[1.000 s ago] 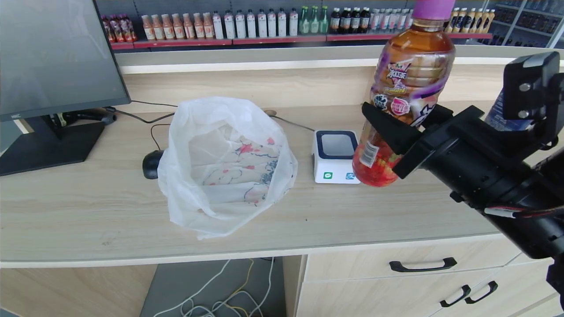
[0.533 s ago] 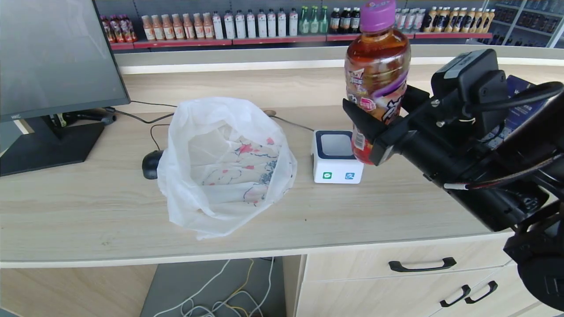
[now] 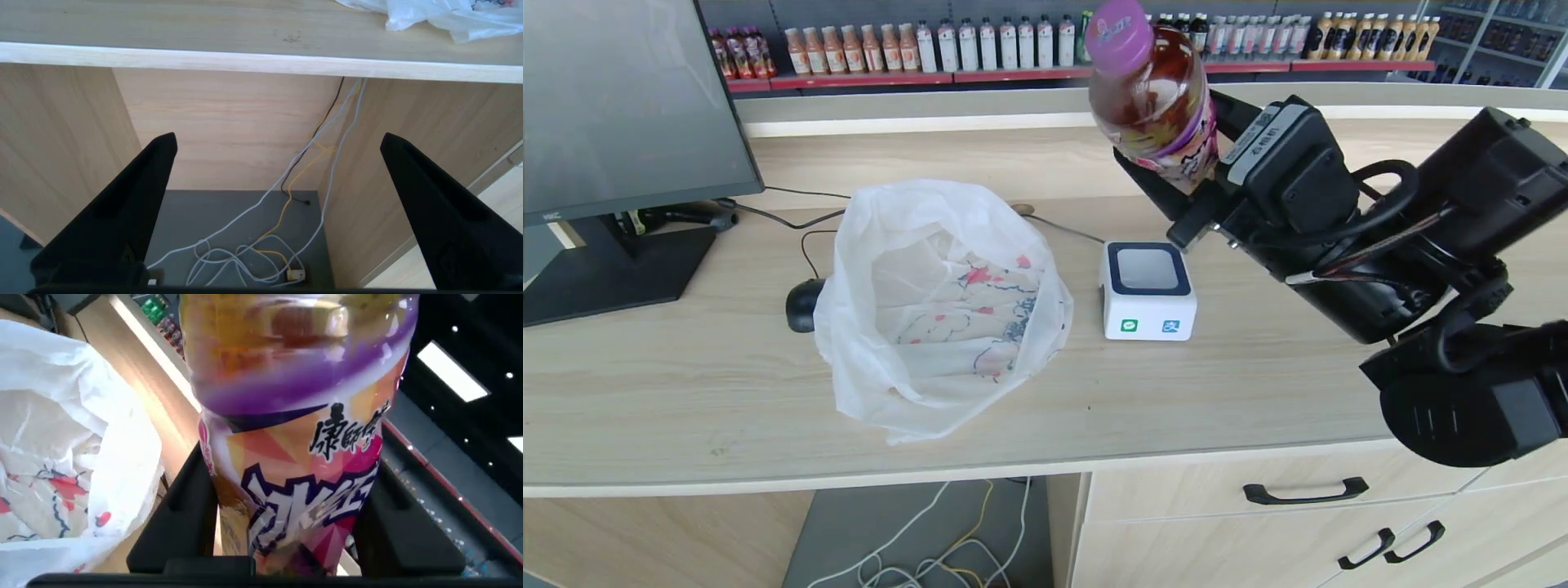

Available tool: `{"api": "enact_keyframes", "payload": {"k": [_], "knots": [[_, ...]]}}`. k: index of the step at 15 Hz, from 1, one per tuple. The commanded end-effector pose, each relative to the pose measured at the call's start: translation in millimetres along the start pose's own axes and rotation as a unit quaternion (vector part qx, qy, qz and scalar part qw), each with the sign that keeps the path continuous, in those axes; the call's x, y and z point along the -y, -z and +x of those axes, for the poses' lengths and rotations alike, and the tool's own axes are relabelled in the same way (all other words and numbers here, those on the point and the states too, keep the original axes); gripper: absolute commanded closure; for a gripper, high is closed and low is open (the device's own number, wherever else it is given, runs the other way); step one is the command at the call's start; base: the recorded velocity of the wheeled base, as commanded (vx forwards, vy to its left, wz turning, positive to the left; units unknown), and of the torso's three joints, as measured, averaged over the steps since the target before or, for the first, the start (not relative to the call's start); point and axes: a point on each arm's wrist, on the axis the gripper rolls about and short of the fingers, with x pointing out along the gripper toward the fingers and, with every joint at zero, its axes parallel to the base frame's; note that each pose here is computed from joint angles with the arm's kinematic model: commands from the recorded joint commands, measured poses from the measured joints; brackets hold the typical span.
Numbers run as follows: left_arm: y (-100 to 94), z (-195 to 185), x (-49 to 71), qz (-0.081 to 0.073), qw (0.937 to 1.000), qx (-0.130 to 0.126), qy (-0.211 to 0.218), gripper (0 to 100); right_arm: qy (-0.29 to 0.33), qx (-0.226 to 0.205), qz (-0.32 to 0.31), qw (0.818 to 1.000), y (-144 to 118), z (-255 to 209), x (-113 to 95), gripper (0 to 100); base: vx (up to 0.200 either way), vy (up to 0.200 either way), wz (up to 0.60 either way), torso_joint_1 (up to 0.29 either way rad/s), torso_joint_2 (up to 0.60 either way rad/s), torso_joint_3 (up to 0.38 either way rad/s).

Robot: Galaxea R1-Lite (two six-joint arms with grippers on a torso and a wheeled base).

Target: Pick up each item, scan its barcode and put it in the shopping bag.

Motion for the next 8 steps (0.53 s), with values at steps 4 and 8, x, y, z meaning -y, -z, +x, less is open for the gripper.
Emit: {"api": "enact_keyframes", "payload": {"k": [4, 8], "knots": [[0.0, 0, 0.0, 0.000, 1.0000, 0.000, 0.000, 0, -0.054, 0.046, -0.074, 0.995, 26, -1, -4, 100, 0.000, 0.000, 0.00, 0.000, 0.00, 0.000], [-0.2, 0, 0.0, 0.000, 1.0000, 0.000, 0.000, 0, -0.092, 0.075, -0.120, 0.986, 43, -2, -16, 100, 0.000, 0.000, 0.00, 0.000, 0.00, 0.000]]}}
